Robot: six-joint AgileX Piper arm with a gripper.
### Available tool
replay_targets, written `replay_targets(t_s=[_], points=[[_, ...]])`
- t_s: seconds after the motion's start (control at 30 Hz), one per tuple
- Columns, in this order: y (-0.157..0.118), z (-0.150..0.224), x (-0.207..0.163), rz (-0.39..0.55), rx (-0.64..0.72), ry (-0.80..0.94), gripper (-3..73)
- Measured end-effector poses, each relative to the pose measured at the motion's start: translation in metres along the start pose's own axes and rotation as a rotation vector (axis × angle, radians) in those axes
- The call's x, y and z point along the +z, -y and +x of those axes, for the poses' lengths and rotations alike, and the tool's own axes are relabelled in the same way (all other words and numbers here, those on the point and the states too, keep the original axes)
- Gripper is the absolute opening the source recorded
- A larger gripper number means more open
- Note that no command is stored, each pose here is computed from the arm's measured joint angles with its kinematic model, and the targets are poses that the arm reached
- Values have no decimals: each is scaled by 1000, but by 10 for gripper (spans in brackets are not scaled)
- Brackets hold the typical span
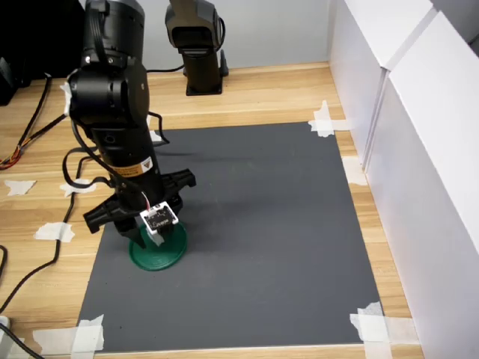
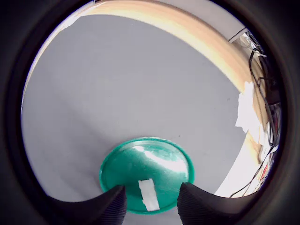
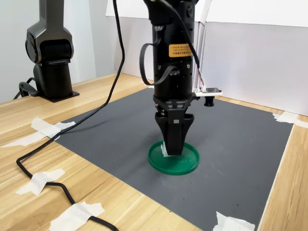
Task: Grasp a white terminal and put it on the green lid.
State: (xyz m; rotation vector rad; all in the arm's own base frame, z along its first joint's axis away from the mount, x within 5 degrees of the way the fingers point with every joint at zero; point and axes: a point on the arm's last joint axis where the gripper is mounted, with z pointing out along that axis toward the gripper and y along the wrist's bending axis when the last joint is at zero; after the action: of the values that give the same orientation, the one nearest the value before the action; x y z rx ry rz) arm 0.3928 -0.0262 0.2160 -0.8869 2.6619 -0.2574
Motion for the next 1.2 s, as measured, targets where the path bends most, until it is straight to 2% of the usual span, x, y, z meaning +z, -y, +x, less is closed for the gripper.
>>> replay_targets(t_s=[0.13,0.23,0.33,0.47,0.53,0.6,0.93,1.2], points=[[3,-2,-39,57,42,77,452],[4,-1,-76,102,112,157,394],[1,3,-112,133,178,239,294],[-12,17,-151,152,232,329,114],[-23,29,-159,154,247,347,34],[-34,43,-158,154,262,351,4],[-94,113,-154,157,309,372,-16],[-128,151,-147,150,358,383,-16]])
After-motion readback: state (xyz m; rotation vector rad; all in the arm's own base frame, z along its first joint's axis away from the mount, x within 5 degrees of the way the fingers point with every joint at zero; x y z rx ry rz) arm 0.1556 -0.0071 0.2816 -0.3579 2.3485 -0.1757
